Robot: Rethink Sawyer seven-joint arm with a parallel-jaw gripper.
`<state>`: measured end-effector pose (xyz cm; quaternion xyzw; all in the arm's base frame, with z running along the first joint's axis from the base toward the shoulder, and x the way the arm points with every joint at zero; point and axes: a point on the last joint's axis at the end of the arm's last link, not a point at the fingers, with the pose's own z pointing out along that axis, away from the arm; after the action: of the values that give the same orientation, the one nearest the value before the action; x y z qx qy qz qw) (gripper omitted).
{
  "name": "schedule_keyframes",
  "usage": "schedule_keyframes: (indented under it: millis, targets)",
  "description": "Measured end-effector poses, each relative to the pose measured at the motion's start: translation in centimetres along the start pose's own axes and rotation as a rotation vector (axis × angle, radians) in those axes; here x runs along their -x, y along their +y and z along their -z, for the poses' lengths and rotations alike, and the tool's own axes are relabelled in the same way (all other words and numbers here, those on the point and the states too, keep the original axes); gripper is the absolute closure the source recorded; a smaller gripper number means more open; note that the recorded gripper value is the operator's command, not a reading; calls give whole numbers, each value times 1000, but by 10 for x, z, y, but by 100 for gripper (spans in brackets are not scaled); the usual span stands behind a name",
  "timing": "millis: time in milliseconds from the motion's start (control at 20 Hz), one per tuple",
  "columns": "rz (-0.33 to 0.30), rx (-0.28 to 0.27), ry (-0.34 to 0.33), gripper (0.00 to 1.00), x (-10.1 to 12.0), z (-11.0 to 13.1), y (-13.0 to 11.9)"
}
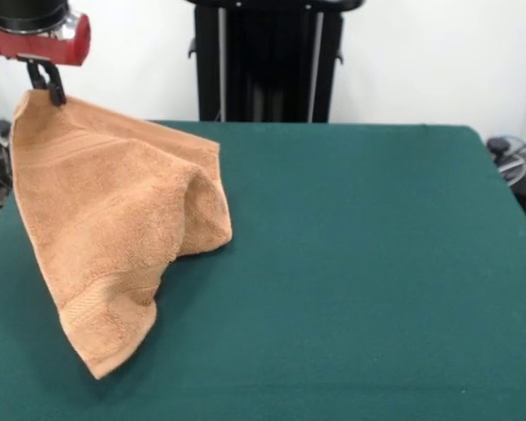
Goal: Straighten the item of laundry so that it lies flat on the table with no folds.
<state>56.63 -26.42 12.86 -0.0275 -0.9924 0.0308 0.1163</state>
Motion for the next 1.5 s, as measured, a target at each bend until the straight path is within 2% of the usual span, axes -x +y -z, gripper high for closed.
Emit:
schedule_keyframes:
  millis: [1200, 1500]
  targets:
    - [-124, -20, -36, 100, -35, 37, -72]
    - [-128, -19, -35, 100, -36, 36, -74]
